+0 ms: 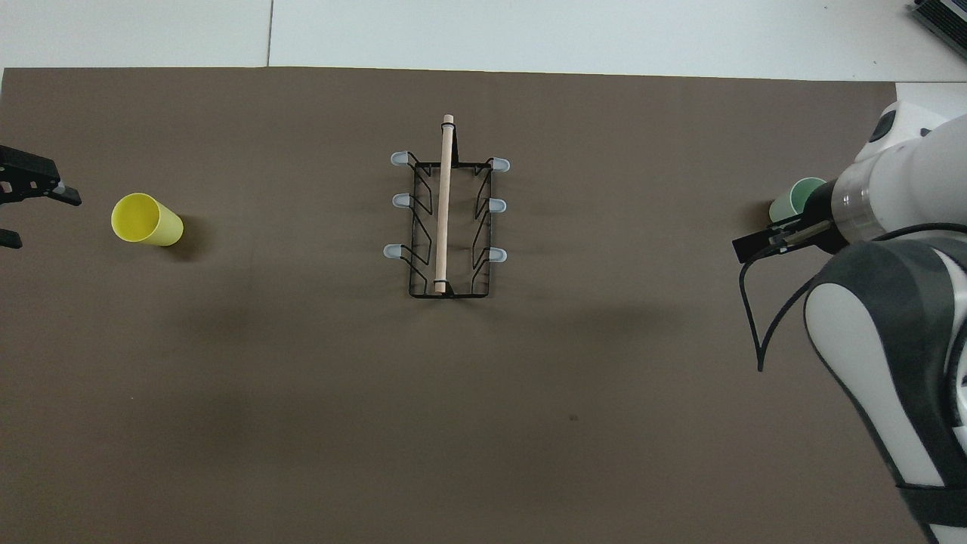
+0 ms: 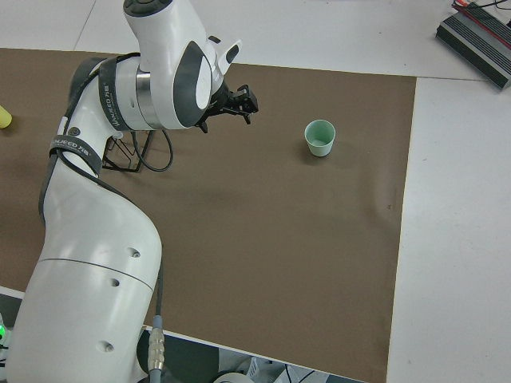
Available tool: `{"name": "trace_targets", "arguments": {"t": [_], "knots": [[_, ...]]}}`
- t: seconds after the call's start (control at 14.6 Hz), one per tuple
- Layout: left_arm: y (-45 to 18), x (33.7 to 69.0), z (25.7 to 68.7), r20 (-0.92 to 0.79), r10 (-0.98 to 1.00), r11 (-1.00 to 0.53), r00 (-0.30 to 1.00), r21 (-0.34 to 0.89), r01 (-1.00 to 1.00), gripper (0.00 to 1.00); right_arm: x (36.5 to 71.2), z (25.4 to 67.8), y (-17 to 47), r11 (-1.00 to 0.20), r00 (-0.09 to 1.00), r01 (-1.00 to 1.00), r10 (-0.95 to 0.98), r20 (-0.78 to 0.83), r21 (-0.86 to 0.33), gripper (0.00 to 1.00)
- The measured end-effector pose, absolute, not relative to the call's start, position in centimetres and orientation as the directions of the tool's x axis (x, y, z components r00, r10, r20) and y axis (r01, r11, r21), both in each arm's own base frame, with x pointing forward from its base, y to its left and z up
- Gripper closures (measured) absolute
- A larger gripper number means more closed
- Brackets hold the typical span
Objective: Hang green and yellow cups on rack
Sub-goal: 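Grasp the yellow cup with the left gripper while the right gripper grasps the green cup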
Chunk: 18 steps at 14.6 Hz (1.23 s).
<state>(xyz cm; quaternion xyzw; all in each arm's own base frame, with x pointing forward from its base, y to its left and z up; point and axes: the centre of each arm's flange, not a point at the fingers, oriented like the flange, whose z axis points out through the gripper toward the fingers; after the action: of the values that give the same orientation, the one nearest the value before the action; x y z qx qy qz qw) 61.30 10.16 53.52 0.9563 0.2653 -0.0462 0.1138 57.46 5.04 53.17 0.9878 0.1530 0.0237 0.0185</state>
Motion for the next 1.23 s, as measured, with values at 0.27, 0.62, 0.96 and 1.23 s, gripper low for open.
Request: {"name": "trace_targets", "arguments": {"t": [0.27, 0.62, 0.96, 1.23], "knots": [[11.6, 62.3, 51.1, -0.248, 0.689, -0.653, 0.681, 0.195, 0.732, 0.00, 59.1, 49.1, 4.9, -0.941, 0.944, 0.326, 0.329, 0.019, 0.093, 0.00], [15.4, 63.6, 46.0, -0.354, 0.835, -0.391, 0.422, 0.158, 0.907, 0.00, 61.1, 43.8, 4.3, -0.839, 0.860, 0.510, 0.504, -0.085, 0.190, 0.00], [21.1, 64.4, 39.4, -0.412, 0.887, -0.161, 0.208, 0.146, 0.976, 0.00, 61.7, 40.2, 4.1, -0.644, 0.708, 0.706, 0.656, -0.262, 0.295, 0.00], [23.4, 64.7, 35.5, -0.467, 0.882, -0.001, 0.060, 0.126, 0.992, 0.00, 61.5, 37.3, 3.8, -0.421, 0.537, 0.840, 0.735, -0.413, 0.342, 0.00]]}}
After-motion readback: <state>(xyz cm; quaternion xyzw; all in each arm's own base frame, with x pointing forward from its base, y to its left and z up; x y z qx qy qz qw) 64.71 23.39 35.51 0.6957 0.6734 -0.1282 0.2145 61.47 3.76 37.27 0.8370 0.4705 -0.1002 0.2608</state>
